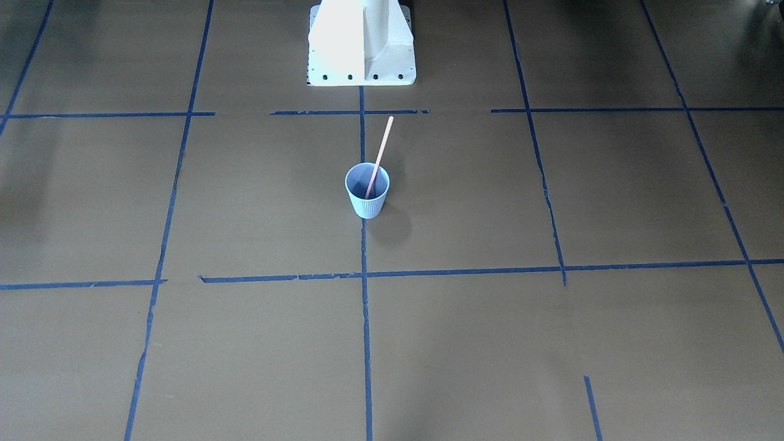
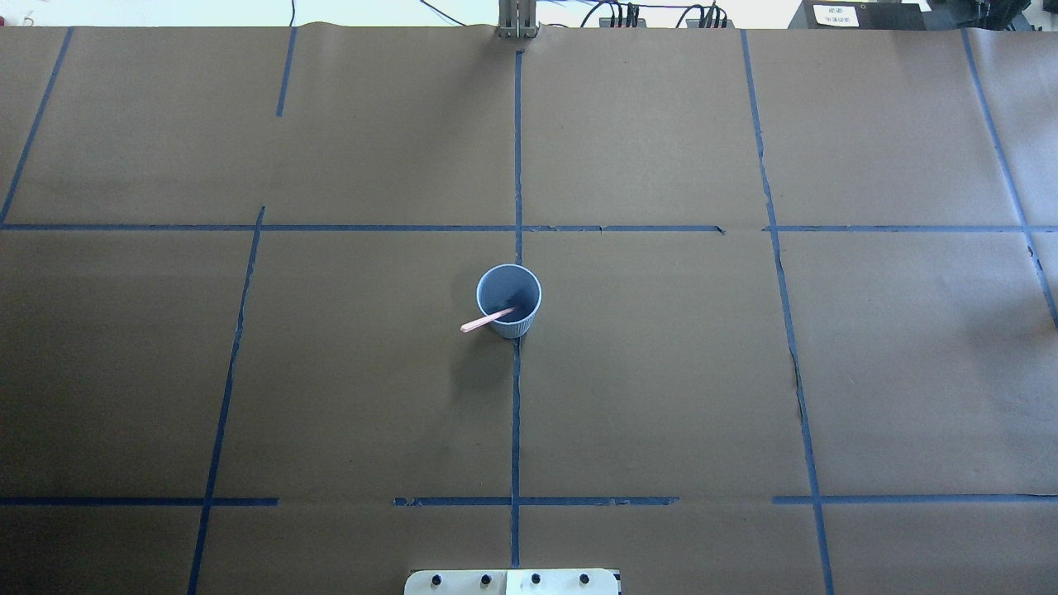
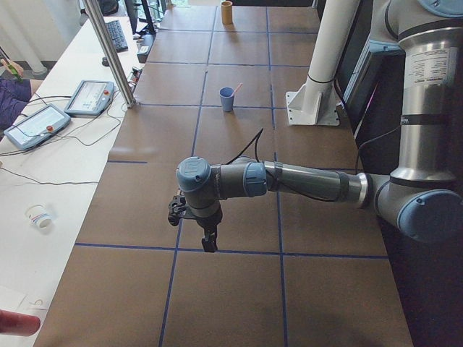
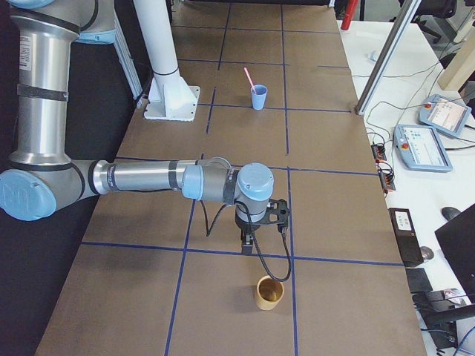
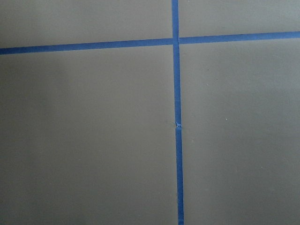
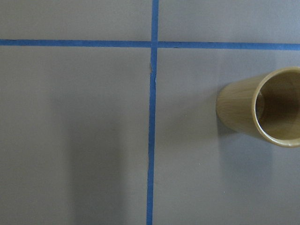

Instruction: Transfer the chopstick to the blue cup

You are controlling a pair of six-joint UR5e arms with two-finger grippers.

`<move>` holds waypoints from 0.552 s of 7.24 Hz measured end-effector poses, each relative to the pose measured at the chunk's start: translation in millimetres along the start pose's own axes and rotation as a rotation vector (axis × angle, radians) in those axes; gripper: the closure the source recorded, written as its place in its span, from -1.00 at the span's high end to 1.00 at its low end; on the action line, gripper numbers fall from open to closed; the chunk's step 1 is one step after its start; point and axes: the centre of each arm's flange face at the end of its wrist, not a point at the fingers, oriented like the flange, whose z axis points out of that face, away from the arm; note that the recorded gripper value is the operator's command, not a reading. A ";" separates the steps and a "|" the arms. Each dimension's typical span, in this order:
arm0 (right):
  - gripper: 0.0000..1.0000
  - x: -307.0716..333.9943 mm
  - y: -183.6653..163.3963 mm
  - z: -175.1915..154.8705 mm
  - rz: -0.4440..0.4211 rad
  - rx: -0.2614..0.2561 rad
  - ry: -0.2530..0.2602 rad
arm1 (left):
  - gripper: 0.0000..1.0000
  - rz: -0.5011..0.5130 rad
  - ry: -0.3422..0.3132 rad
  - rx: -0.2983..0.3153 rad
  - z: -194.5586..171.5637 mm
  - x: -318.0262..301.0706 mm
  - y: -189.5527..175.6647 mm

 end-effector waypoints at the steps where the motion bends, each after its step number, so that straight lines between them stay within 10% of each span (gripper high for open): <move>1: 1.00 13.3 -2.8 7.7 -0.017 0.027 0.001 | 1.00 0.000 0.000 0.000 0.1 0.0 -0.6; 4: 1.00 29.6 -14.6 9.5 -0.022 0.080 -0.002 | 1.00 0.000 0.001 0.002 -0.8 0.5 -1.2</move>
